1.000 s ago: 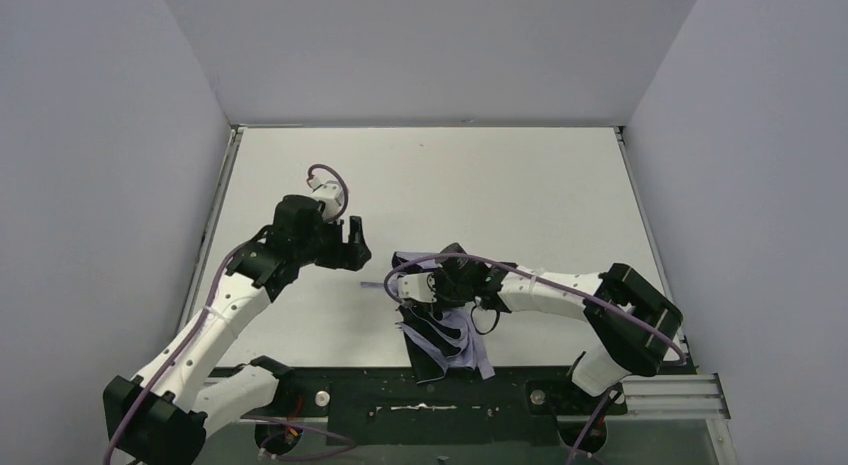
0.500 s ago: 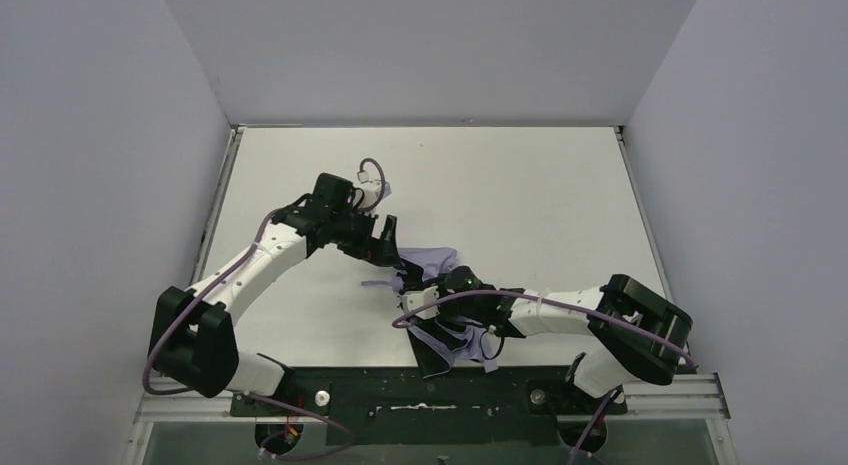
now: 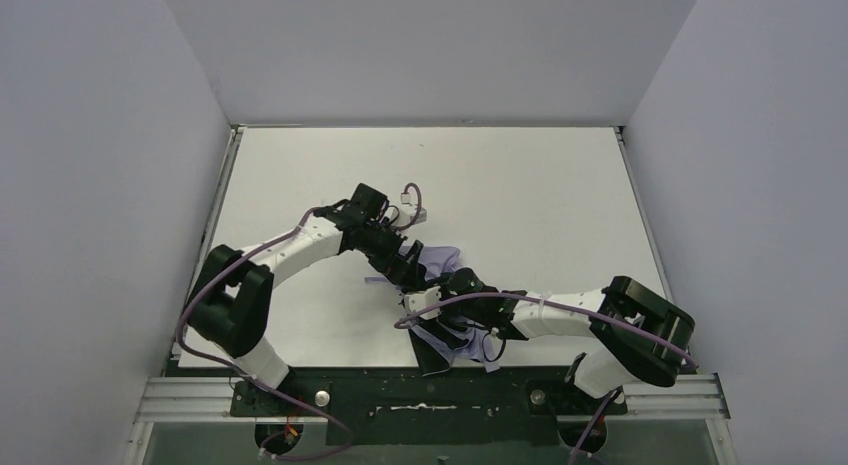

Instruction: Put away the umbrella

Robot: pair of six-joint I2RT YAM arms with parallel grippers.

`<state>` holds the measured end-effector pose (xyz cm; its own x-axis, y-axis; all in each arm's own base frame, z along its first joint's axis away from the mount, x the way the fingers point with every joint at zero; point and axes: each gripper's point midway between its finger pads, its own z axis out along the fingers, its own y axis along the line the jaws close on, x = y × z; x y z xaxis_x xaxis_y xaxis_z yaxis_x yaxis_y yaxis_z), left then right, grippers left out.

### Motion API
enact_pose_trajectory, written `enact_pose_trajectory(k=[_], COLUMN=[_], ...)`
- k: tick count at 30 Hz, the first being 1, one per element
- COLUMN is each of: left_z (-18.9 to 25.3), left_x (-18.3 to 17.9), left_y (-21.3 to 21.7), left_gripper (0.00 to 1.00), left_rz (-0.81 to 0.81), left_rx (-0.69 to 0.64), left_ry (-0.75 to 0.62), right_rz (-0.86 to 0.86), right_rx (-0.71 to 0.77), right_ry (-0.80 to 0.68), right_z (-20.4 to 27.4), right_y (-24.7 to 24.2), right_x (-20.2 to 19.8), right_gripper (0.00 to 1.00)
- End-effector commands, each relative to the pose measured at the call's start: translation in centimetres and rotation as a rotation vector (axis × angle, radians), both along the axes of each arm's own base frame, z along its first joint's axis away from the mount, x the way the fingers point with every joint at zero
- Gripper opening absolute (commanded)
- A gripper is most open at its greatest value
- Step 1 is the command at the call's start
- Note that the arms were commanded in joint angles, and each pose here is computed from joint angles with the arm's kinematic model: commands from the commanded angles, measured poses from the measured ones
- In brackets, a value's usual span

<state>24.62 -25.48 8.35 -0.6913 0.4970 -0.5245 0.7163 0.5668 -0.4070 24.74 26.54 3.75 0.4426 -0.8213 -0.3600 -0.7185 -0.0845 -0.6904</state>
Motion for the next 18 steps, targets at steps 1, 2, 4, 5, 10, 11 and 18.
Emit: enact_pose_trajectory(k=[1, 2, 4, 5, 10, 11, 18], left_z=[0.2, 0.0, -0.4, -0.6, -2.0, -2.1, -3.1], left_x=[0.5, 0.2, -0.4, -0.6, -1.2, -1.3, -2.1], left_y=[-2.2, -2.4, -2.8, -3.0, -3.8, -3.8, -3.2], left_gripper=[0.94, 0.94, 0.95, 0.95, 0.95, 0.95, 0.83], left_rz=[-0.12, -0.133, -0.158, -0.169, -0.211, -0.221, -0.261], left_rx=[-0.075, -0.08, -0.082, -0.083, -0.064, -0.059, 0.005], left_ry=[0.024, 0.049, 0.084, 0.092, 0.115, 0.115, 0.064], right_rz=[-0.016, -0.015, -0.015, -0.014, -0.018, -0.023, -0.062], right_rx=[-0.01, -0.01, -0.011, -0.01, 0.006, 0.018, 0.049], right_ry=[-0.008, -0.007, -0.008, -0.009, -0.014, -0.011, -0.01], right_z=[0.1, 0.1, 0.1, 0.2, 0.5, 0.6, 0.7], right_y=[-0.7, -0.7, -0.7, -0.7, -0.6, -0.5, -0.2], right_x=[-0.1, -0.1, -0.1, -0.1, 0.0, 0.0, 0.5], right_gripper=[0.17, 0.17, 0.17, 0.17, 0.17, 0.17, 0.17])
